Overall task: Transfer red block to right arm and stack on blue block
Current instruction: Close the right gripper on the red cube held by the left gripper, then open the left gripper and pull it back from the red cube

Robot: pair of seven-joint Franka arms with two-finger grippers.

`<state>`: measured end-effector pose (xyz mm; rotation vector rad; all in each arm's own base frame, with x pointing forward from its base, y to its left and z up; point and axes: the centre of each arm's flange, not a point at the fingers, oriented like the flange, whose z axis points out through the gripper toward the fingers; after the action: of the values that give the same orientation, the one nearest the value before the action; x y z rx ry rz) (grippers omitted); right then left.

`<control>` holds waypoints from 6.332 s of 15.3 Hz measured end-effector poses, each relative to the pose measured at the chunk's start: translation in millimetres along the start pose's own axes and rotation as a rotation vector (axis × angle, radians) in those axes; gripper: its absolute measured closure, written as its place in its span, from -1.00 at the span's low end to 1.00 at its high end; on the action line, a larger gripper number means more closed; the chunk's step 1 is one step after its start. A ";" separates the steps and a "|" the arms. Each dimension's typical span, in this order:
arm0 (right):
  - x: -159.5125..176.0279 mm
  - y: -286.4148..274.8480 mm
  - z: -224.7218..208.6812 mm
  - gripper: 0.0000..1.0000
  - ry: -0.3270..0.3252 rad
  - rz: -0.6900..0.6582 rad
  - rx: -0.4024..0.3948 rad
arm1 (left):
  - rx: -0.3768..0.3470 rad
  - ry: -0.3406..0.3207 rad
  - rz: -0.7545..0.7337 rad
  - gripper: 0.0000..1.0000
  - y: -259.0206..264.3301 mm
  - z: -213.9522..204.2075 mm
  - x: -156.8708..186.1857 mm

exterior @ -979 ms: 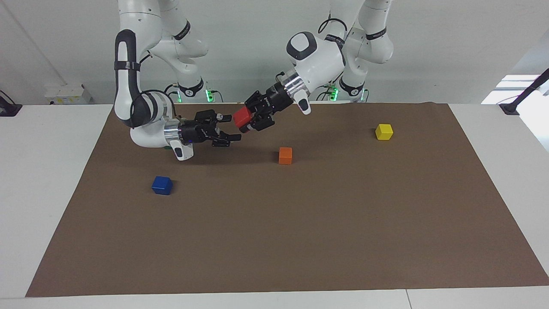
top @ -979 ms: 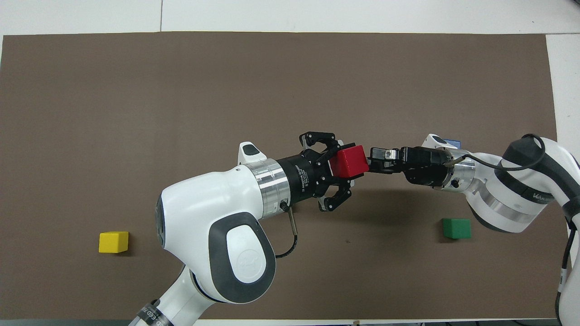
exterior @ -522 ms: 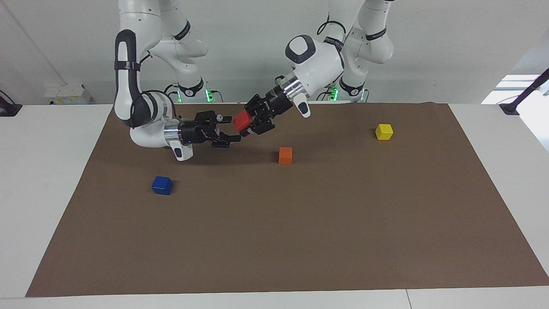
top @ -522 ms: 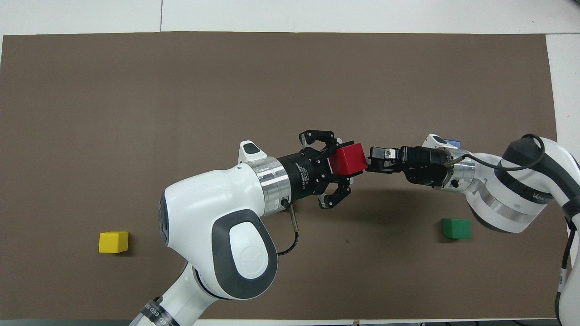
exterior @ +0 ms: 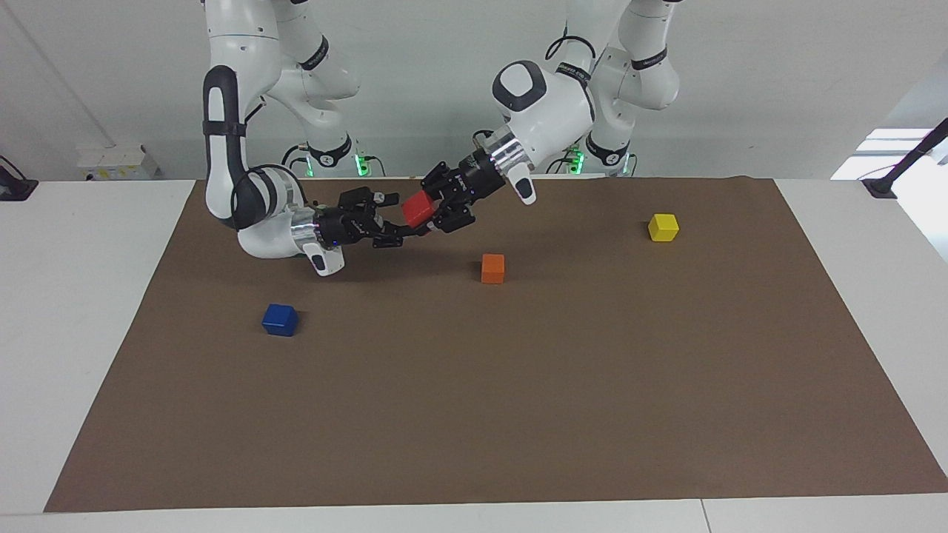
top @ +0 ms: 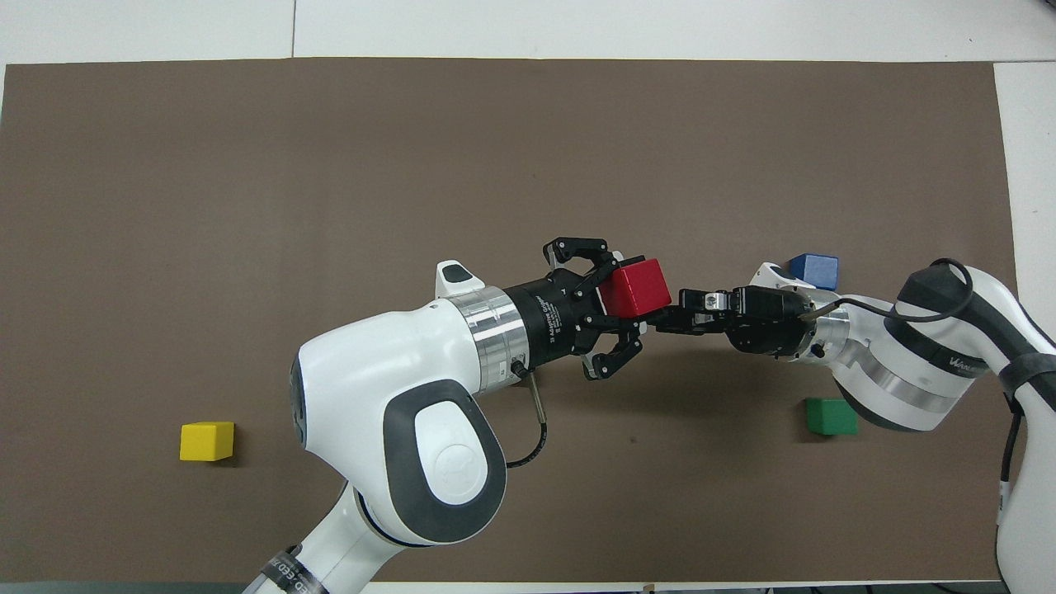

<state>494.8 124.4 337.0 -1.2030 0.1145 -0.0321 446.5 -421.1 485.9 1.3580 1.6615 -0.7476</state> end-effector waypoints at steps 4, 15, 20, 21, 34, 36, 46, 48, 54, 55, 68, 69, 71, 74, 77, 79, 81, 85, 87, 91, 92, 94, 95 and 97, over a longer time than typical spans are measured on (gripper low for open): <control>2.4 -2.4 4.1 -1.00 0.015 -0.010 0.056 | 0.003 -0.001 0.001 -0.08 -1.6 0.9 -0.6; 19.1 11.0 49.6 -1.00 0.044 -0.045 0.016 | 0.011 0.000 0.004 -0.08 -6.1 3.7 -1.4; 21.4 12.4 48.0 -1.00 0.050 -0.046 0.017 | 0.022 0.004 0.006 -0.08 -11.8 7.0 -0.3; 20.9 13.1 47.3 -1.00 0.051 -0.047 0.017 | 0.023 0.005 0.006 -0.08 -12.4 7.4 0.0; 15.9 18.6 34.4 -1.00 0.031 -0.047 -0.017 | 0.027 0.014 0.003 -0.08 -13.8 9.5 5.2; 16.3 16.8 24.7 -1.00 0.018 -0.049 -0.034 | 0.025 0.014 0.003 -0.08 -13.6 9.5 5.3; 17.0 15.7 16.3 -0.94 0.015 -0.050 -0.047 | 0.010 0.017 0.002 -0.08 -11.4 7.9 5.8; 17.4 15.2 15.5 -0.82 0.017 -0.051 -0.046 | 0.005 0.020 0.001 -0.08 -10.7 7.6 7.4; 18.9 12.5 12.6 -0.21 0.020 -0.056 -0.041 | -0.009 0.033 -0.005 -0.08 -8.7 7.0 14.4; 19.0 12.4 12.4 -0.18 0.020 -0.054 -0.040 | -0.009 0.033 -0.002 -0.08 -8.8 6.9 14.1; 15.2 22.9 16.5 -0.18 0.013 -0.044 -0.090 | -0.035 0.030 0.021 -0.98 -25.3 12.6 2.1; 15.2 23.3 16.7 -0.18 0.013 -0.044 -0.092 | -0.036 0.030 0.020 -1.00 -25.0 12.5 2.2; 15.3 23.3 16.7 -0.18 0.014 -0.045 -0.093 | -0.038 0.030 0.020 -1.00 -24.3 12.1 2.6; 18.4 19.6 15.1 -0.18 0.033 -0.060 -0.132 | -0.053 0.031 0.019 -1.00 -21.9 4.5 3.5; 17.7 9.5 17.6 -0.18 0.029 -0.076 -0.163 | -0.089 0.041 0.024 -1.00 -18.0 -23.7 11.5; 16.6 6.0 17.1 -0.18 0.018 -0.079 -0.204 | -0.108 0.057 0.056 -1.00 -16.9 -46.2 23.9; 16.9 -3.6 14.1 -0.18 0.000 -0.078 -0.311 | -0.130 0.084 0.068 -1.00 -11.8 -65.1 43.1; 18.2 -48.7 15.8 -0.18 -0.018 -0.059 -0.462 | -0.204 0.143 0.051 -1.00 22.4 -99.1 87.7; 19.0 -67.3 8.8 -0.18 -0.026 -0.052 -0.560 | -0.242 0.176 0.126 -1.00 44.6 -117.4 106.6; 30.0 -122.7 -18.1 -0.18 -0.050 -0.033 -0.834 | -0.267 0.241 0.285 -1.00 89.4 -146.7 131.1; 34.9 -141.4 -26.2 -0.18 -0.047 -0.032 -0.924 | -0.241 0.272 0.343 -1.00 103.3 -152.4 135.4; 45.6 -180.6 -37.9 -0.18 -0.038 -0.050 -1.148 | -0.168 0.345 0.458 -1.00 136.8 -163.9 142.4; 49.9 -197.3 -41.3 -0.18 -0.035 -0.074 -1.266 | -0.133 0.387 0.514 -1.00 155.0 -170.3 145.5; 54.3 -217.3 -47.5 -0.18 -0.051 -0.125 -1.467 | -0.070 0.487 0.632 -1.00 187.3 -182.7 151.3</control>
<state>551.6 -2.5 518.8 -2.6736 -0.0036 -0.0244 576.5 -150.8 449.2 1.9767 1.4415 0.0151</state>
